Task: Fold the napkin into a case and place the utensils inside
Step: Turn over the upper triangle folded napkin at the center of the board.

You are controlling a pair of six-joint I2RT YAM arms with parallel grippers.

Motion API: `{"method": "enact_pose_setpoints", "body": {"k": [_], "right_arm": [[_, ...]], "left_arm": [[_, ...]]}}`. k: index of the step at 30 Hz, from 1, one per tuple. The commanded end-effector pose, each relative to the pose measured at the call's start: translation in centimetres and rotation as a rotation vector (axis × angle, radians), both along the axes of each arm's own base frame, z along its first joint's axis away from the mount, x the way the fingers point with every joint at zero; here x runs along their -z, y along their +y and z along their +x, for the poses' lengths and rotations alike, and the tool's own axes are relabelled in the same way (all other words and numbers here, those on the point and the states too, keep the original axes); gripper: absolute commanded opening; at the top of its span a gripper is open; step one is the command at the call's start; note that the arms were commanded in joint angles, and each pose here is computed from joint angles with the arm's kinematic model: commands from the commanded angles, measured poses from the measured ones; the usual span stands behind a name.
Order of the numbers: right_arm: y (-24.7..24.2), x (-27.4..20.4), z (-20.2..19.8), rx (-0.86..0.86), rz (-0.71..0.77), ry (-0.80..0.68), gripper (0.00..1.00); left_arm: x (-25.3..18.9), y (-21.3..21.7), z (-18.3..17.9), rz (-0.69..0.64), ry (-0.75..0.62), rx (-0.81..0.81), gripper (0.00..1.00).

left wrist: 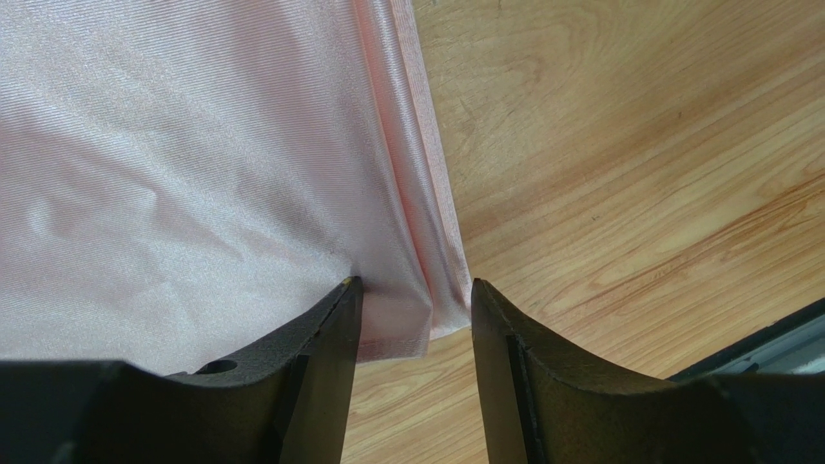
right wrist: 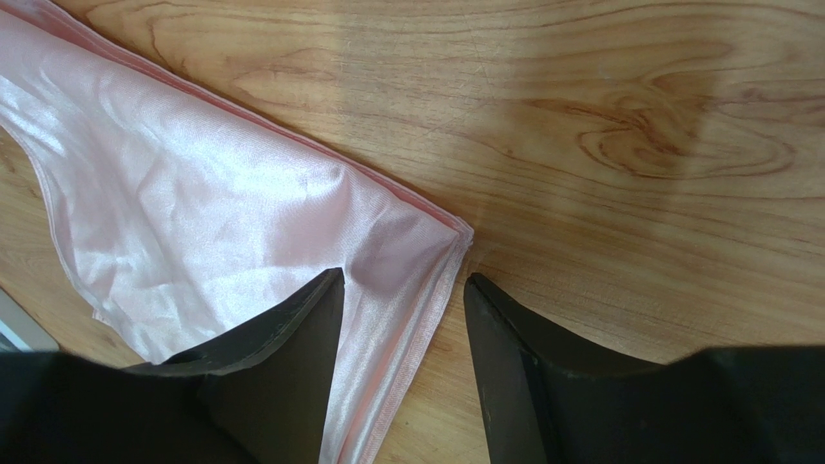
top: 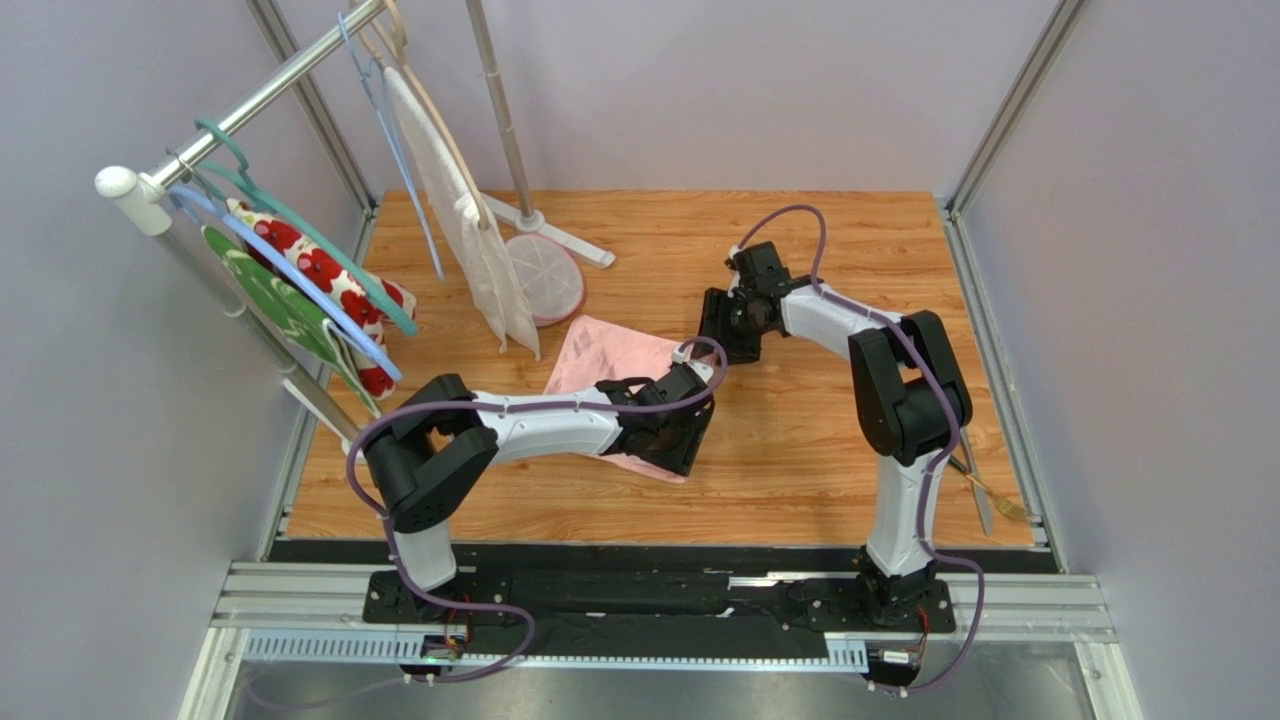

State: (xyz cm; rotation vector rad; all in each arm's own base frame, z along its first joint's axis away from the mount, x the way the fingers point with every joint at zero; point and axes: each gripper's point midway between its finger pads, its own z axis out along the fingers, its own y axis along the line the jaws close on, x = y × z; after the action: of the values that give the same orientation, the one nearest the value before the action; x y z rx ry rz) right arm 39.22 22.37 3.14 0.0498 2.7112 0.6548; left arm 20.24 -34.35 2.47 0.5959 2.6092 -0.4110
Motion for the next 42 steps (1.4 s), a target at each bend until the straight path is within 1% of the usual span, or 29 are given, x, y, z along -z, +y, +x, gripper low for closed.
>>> {"method": "enact_pose_setpoints", "body": {"k": [1,6,8,9,11,13,15,19,20,21,23,24,26,27,29,30,33,37,41,42], "right_arm": [[-0.6,1.5,0.3,-0.006,-0.074,-0.005,0.54],[-0.8,2.2,0.1,0.003,-0.089,0.010,0.47],[-0.6,2.5,-0.1,0.000,-0.095,0.016,0.47],[-0.5,2.6,0.0,0.000,-0.092,0.016,0.43],[-0.2,2.8,0.0,-0.001,-0.084,0.022,0.40],[-0.3,3.0,0.0,0.005,-0.087,0.025,0.35],[-0.3,3.0,0.2,0.016,-0.086,0.023,0.30],[-0.2,2.9,0.4,0.028,-0.082,0.023,0.24],[0.0,2.8,0.5,0.025,-0.074,0.020,0.22],[0.1,2.7,0.6,0.028,-0.070,0.021,0.18],[0.1,2.6,0.8,0.036,-0.066,0.022,0.16],[0.1,2.5,0.9,0.038,-0.062,0.019,0.09],[0.3,2.3,0.9,0.038,-0.055,0.020,0.04],[0.4,2.2,1.0,0.038,-0.053,0.016,0.02],[0.5,2.0,1.1,0.041,-0.048,0.012,0.01],[0.6,1.8,1.2,0.039,-0.045,0.008,0.00],[0.8,1.6,1.3,0.034,-0.037,0.010,0.00],[0.8,1.6,1.3,0.035,-0.033,0.012,0.00],[0.9,1.6,1.1,0.032,-0.030,0.013,0.00],[0.8,1.7,1.1,0.034,-0.029,0.016,0.00]], "left_arm": [[-0.6,-0.9,0.1,-0.006,-0.008,-0.004,0.55],[0.1,-0.7,-0.1,0.016,0.009,0.001,0.56],[0.3,-0.7,-0.2,0.022,0.012,0.004,0.55],[0.5,-0.7,-0.2,0.028,0.012,0.004,0.51],[0.5,-0.6,-0.1,0.032,0.005,0.004,0.47],[0.6,-0.6,-0.1,0.036,0.002,0.007,0.40],[0.5,-0.5,-0.1,0.039,-0.003,0.007,0.32],[0.1,-0.7,-0.2,0.029,-0.004,0.011,0.27],[-0.1,-0.8,-0.2,0.023,-0.005,0.014,0.25],[-0.5,-0.9,-0.2,0.014,-0.007,0.015,0.19],[-1.2,-1.2,-0.2,-0.004,-0.014,0.022,0.17],[-1.4,-1.3,-0.2,-0.009,-0.016,0.024,0.18],[-1.9,-1.5,-0.3,-0.021,-0.015,0.028,0.21],[-2.1,-1.5,-0.3,-0.024,-0.016,0.030,0.27],[-2.3,-1.5,-0.5,-0.031,-0.011,0.033,0.34],[-2.5,-1.6,-0.5,-0.035,-0.012,0.033,0.40],[-2.6,-1.7,-0.8,-0.035,-0.005,0.038,0.46],[-2.4,-2.1,-1.0,-0.019,0.002,0.049,0.47],[-1.1,-2.4,-1.2,0.027,0.027,0.058,0.48],[-0.9,-2.4,-1.2,0.037,0.027,0.056,0.45]]}}
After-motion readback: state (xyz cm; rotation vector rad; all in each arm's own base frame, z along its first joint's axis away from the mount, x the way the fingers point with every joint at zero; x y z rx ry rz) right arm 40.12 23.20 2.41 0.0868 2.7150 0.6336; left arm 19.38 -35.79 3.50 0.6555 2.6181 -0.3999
